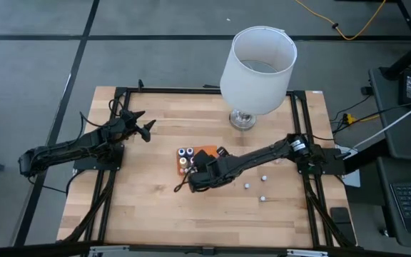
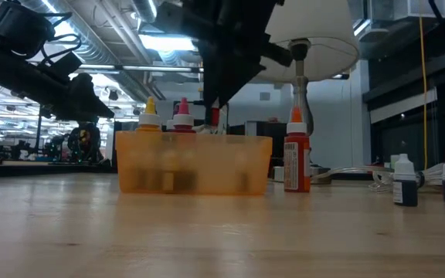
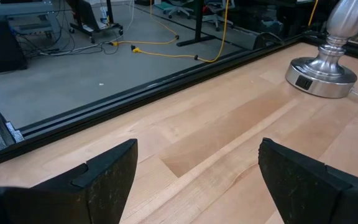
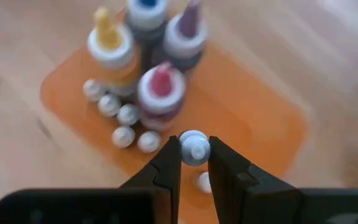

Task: Pick & Place food coloring
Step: Put the small orange food coloring bottle into the orange bin

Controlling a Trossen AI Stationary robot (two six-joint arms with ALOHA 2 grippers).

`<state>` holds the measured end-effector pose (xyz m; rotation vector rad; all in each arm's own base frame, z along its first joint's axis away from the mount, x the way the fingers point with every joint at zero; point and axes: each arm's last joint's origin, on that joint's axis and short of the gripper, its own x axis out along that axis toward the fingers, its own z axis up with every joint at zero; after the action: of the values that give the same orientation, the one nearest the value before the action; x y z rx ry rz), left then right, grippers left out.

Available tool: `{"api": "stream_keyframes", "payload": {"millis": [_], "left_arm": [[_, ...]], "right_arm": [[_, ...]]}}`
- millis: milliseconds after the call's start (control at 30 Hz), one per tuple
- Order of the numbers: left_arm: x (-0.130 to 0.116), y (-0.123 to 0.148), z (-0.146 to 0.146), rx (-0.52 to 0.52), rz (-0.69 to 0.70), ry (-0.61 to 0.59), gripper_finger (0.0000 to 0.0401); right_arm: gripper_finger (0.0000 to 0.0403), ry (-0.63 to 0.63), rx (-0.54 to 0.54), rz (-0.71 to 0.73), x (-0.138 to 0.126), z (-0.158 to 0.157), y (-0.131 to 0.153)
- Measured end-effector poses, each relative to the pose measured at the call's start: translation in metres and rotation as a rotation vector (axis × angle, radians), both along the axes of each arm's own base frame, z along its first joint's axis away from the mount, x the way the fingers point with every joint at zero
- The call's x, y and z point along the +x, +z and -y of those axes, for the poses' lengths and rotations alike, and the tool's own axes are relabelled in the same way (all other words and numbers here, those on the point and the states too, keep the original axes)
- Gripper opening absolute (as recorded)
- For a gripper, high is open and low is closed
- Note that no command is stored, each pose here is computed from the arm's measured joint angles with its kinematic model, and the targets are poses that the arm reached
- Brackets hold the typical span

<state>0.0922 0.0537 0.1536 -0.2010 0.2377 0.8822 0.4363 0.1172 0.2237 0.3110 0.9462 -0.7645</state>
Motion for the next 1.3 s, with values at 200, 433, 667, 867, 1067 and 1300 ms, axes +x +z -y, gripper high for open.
{"api": "stream_keyframes", "payload": {"millis": [200, 433, 667, 867, 1067, 1300], "left_arm": [[0.0, 0.0, 0.0, 0.0, 0.0, 0.0, 0.0324], [0.0, 0.0, 0.0, 0.0, 0.0, 0.0, 0.0323], [0.0, 0.0, 0.0, 0.0, 0.0, 0.0, 0.0322], [0.0, 0.0, 0.0, 0.0, 0.0, 0.0, 0.0323], [0.0, 0.0, 0.0, 0.0, 0.0, 0.0, 0.0324], [0.0, 0.0, 0.0, 0.0, 0.0, 0.0, 0.0323]], "right_arm": [[0.0069, 0.018, 0.007, -0.024, 0.004, -0.007, -0.016], [0.0065, 0.02, 0.0, -0.046, 0.007, -0.008, -0.027], [0.007, 0.047, 0.013, -0.072, 0.009, -0.01, -0.036], [0.0068, 0.088, 0.005, -0.07, 0.012, -0.012, -0.039], [0.007, 0.092, 0.006, -0.086, 0.014, -0.012, -0.046], [0.007, 0.092, -0.007, -0.086, 0.015, -0.013, -0.05]]}}
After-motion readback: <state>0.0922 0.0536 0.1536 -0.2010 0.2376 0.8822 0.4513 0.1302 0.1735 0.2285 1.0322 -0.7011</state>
